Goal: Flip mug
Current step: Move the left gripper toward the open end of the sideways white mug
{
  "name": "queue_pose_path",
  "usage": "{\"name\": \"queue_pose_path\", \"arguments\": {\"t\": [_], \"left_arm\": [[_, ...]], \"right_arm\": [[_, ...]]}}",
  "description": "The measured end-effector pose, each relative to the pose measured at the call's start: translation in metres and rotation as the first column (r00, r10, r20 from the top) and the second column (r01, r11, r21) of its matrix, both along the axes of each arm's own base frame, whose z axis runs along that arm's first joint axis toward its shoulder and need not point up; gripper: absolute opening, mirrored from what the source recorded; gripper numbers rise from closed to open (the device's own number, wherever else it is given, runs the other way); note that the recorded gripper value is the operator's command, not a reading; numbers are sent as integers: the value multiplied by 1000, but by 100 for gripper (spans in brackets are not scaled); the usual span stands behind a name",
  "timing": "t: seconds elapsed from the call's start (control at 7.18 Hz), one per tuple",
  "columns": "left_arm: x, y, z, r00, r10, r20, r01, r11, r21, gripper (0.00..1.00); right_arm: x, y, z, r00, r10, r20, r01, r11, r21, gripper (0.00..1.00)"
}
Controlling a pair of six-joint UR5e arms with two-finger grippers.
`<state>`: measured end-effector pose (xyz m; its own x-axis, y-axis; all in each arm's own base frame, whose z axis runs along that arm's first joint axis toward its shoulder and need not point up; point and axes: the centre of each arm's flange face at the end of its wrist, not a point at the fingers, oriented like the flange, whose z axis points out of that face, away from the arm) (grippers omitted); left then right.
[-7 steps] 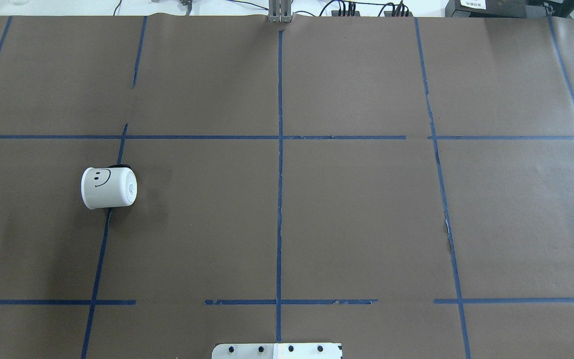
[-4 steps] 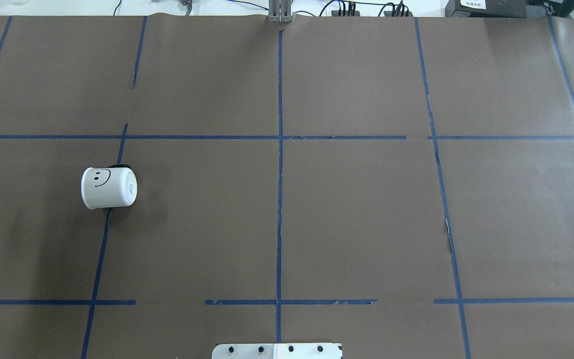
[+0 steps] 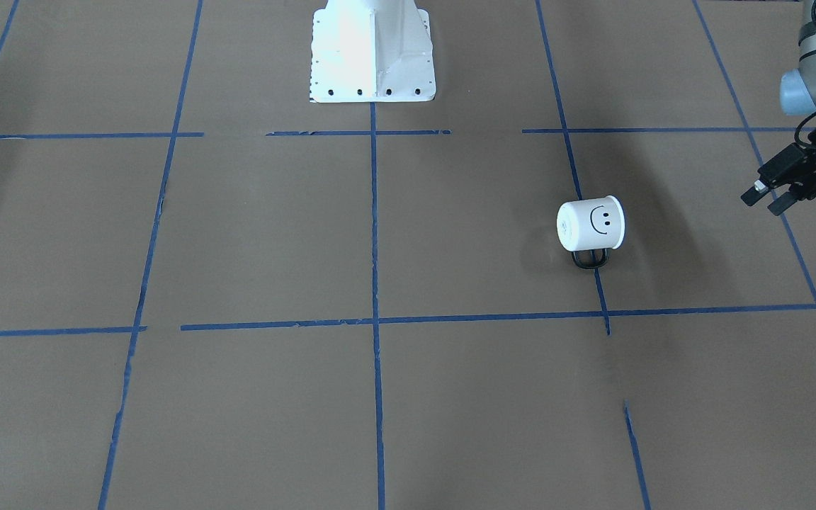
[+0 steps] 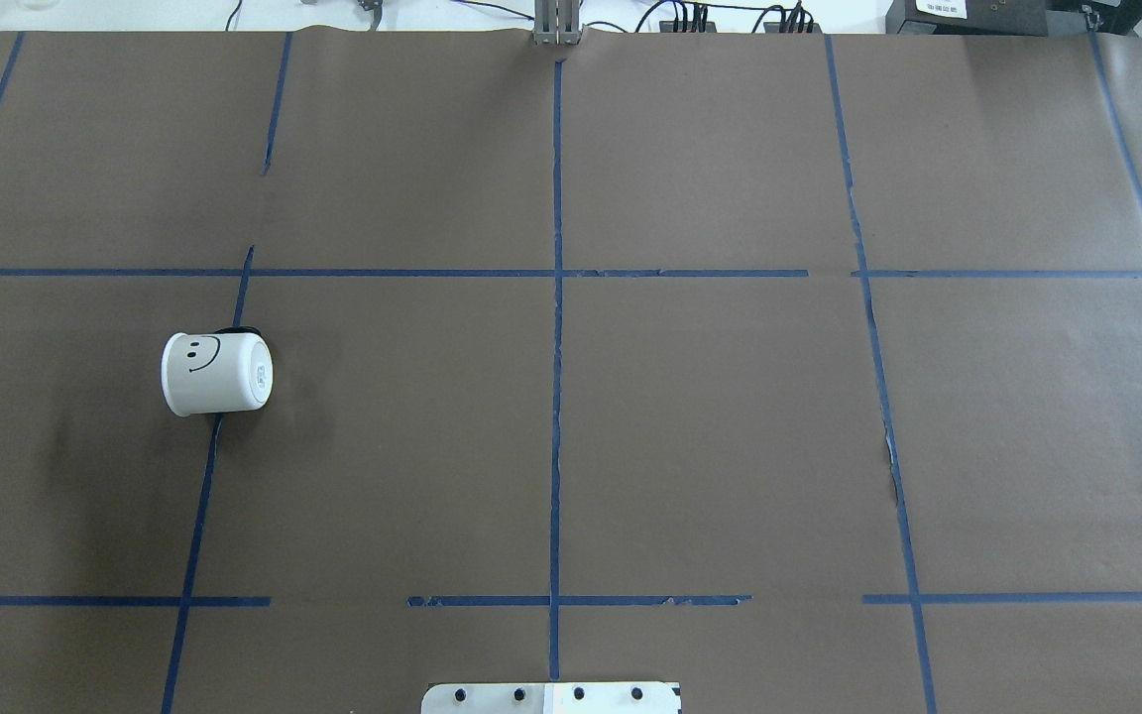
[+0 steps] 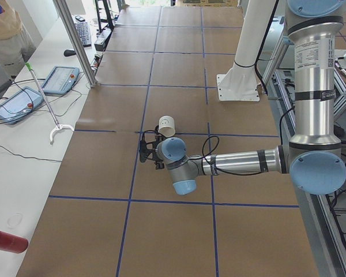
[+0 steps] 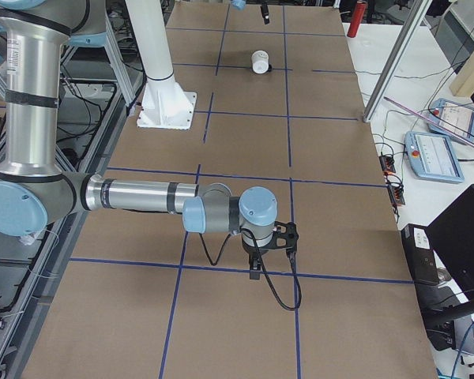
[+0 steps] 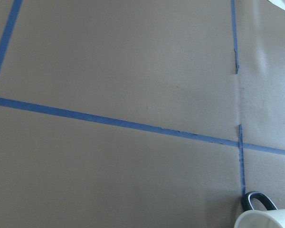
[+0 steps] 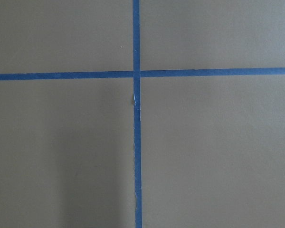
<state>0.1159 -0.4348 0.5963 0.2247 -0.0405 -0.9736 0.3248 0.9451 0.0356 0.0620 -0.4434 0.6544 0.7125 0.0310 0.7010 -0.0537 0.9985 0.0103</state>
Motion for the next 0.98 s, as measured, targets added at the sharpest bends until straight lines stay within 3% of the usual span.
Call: {"name": "queue_pose_path", "arguments": {"t": [0.42, 0.7, 0.98], "left_arm": [[61, -2, -29, 980, -100, -172, 97, 995, -27, 99], [80, 4, -26, 948, -110, -297, 114, 993, -6, 94], [110, 18, -28, 895, -108, -432, 122, 993, 4, 94]], "right_arm": [[0, 0, 1, 1000, 0, 0, 0, 1000, -1, 100], [0, 0, 1, 1000, 0, 0, 0, 1000, -1, 100], [0, 0, 1, 1000, 0, 0, 0, 1000, -1, 100]]}}
